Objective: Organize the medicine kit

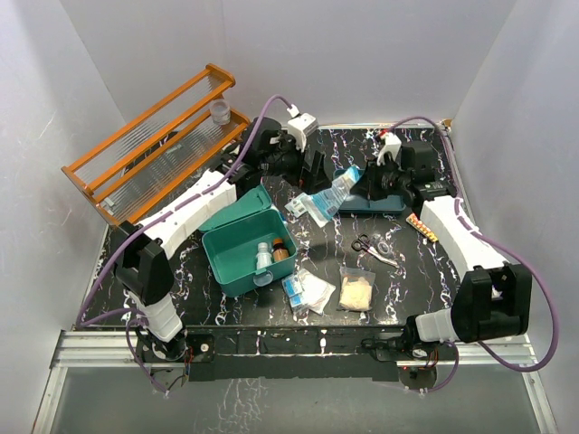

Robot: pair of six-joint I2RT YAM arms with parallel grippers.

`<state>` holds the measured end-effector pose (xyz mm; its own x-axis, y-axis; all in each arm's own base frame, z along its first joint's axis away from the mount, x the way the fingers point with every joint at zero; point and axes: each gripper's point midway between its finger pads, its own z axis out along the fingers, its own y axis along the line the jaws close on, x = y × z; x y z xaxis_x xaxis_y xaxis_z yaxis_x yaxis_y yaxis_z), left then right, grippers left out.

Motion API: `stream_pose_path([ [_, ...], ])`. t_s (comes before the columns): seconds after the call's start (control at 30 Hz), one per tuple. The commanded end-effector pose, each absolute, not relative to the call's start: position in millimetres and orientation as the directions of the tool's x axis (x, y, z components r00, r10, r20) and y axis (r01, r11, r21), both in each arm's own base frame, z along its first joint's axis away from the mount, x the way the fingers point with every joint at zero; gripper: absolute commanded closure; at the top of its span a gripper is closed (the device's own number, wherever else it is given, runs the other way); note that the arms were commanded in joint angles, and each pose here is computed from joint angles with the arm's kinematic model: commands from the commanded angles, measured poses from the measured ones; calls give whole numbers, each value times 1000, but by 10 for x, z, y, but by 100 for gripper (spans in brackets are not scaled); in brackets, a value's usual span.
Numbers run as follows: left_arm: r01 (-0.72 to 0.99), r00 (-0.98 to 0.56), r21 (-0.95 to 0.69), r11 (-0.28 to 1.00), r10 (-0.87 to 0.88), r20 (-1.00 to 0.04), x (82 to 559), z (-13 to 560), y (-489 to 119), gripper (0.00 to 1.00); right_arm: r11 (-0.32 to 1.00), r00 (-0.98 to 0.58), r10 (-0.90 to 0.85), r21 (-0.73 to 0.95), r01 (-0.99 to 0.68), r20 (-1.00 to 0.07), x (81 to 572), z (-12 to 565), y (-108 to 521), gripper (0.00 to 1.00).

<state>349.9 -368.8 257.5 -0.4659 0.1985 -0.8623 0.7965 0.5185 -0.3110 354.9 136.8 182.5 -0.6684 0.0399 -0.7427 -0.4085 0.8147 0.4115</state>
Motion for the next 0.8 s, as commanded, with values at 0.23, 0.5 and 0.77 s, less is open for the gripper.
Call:
stream_pose_path([
  [0.23, 839, -424, -291, 460, 218, -879, 3460, 3195, -3592, 3, 586, -343, -130, 207, -783, -930, 3881, 2943, 1716, 99],
  [0.5, 802, -535, -398, 446, 239, -810, 3452, 3019, -3607, 11, 496, -302, -146, 194, -846, -942, 3709, 3077, 1836, 100],
  [0.77, 712, -676, -553, 433, 207, -708, 3418, 2959, -3600, 18, 430, -292, -138, 208, -879, -946, 3542, 3118, 1952, 100],
])
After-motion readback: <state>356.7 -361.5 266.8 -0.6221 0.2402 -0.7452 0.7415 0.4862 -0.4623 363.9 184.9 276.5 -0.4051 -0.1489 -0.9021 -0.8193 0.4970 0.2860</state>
